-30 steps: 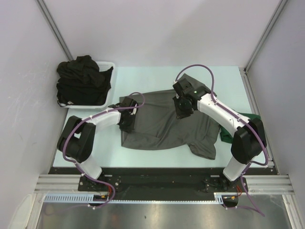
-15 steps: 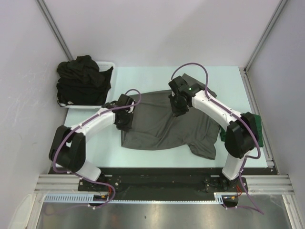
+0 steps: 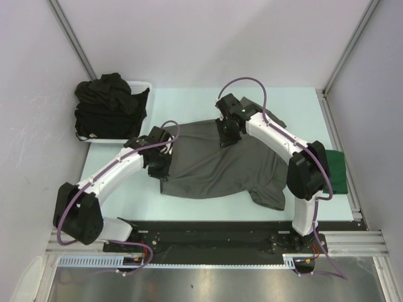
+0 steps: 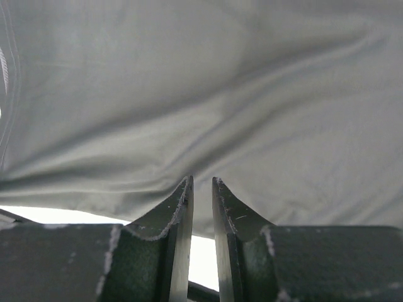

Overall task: Fold and stack the t-shirts
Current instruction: Flatten out the tshirt

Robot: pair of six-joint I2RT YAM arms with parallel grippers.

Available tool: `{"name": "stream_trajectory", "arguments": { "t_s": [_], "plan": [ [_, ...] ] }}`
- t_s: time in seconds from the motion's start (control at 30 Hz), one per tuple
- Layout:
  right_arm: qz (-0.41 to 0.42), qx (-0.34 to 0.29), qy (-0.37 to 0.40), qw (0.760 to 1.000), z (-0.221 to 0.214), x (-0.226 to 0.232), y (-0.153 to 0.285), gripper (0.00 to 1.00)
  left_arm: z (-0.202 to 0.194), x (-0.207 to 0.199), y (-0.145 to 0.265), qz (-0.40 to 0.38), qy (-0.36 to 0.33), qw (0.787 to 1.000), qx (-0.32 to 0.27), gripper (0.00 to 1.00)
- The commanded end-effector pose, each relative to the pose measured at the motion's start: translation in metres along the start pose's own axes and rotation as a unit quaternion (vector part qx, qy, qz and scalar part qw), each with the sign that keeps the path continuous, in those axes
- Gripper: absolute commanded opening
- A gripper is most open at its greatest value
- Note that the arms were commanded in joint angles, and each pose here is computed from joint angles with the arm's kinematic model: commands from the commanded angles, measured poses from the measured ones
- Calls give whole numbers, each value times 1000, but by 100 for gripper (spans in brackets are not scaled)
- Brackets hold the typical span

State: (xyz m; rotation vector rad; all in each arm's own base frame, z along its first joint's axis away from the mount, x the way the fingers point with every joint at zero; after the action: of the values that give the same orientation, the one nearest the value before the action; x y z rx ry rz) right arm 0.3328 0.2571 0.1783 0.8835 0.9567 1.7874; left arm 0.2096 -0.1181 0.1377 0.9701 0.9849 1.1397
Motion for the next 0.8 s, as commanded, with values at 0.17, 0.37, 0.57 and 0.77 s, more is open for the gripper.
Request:
{"name": "stream_trajectory", "arguments": {
  "t_s": [0.17,0.37,0.57,0.77],
  "plan": [
    [17,-6,8,1000,17,10,-3,23,-42,-2,11,-30,0,998,56,0],
    [21,-10,7,1000,20,11,-1,23,-52,-2,6,-35,-10,996,85,2],
    [16,-6,6,1000,16,9,1,23,-58,-1,2,-27,-13,994,101,3],
    [14,-5,6,1000,15,5,2,23,-55,3,-1,1,0,994,106,18]
  ]
}}
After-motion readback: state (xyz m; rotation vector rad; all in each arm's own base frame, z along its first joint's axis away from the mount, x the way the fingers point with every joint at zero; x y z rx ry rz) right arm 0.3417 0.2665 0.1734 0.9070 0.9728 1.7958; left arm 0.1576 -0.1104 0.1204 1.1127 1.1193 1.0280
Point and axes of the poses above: each gripper's point midway between its finger pads, its own y axis back along the fingers, its own x axis along the line the jaws close on, z = x × y, the point moved 5 cm from there along y, back along the fingers, and after that the axes turned 3 degrees about y, right-handed, at the moved point
